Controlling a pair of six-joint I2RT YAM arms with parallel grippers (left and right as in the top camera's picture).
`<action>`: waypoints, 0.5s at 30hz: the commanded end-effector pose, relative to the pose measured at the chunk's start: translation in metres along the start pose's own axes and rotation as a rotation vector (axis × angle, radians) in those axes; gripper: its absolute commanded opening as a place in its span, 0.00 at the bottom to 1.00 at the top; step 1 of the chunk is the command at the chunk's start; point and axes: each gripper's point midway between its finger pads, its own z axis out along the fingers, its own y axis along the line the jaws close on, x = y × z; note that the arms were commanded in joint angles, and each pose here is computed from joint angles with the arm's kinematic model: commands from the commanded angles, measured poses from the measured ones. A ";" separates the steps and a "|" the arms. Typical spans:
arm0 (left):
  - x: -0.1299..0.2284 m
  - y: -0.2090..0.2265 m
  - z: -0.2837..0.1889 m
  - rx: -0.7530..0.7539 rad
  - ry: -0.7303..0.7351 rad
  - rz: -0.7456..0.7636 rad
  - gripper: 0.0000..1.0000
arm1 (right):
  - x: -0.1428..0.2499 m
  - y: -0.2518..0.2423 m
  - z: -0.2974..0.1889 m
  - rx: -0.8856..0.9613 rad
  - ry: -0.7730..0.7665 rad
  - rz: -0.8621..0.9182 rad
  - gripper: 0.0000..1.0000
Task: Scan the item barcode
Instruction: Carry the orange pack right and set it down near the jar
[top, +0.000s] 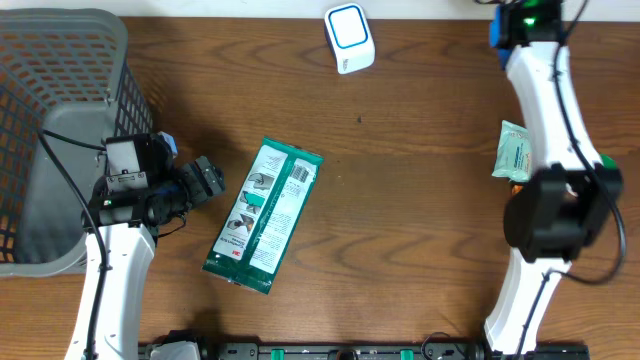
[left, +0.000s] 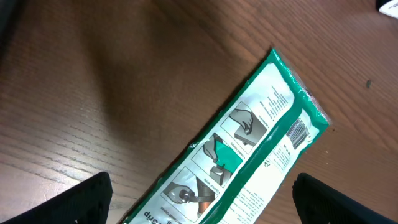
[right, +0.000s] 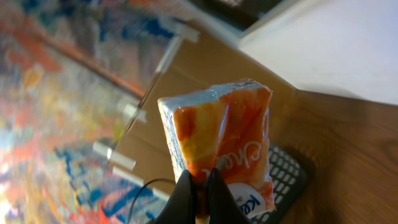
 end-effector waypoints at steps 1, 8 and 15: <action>-0.003 0.004 -0.001 -0.016 -0.008 -0.021 0.93 | 0.001 0.046 -0.011 -0.009 0.017 -0.060 0.01; -0.003 0.004 -0.001 -0.016 -0.008 -0.021 0.93 | 0.006 0.101 -0.044 0.011 0.037 -0.155 0.02; -0.003 0.004 -0.001 -0.016 -0.008 -0.021 0.93 | 0.019 0.114 -0.068 0.043 0.092 -0.182 0.02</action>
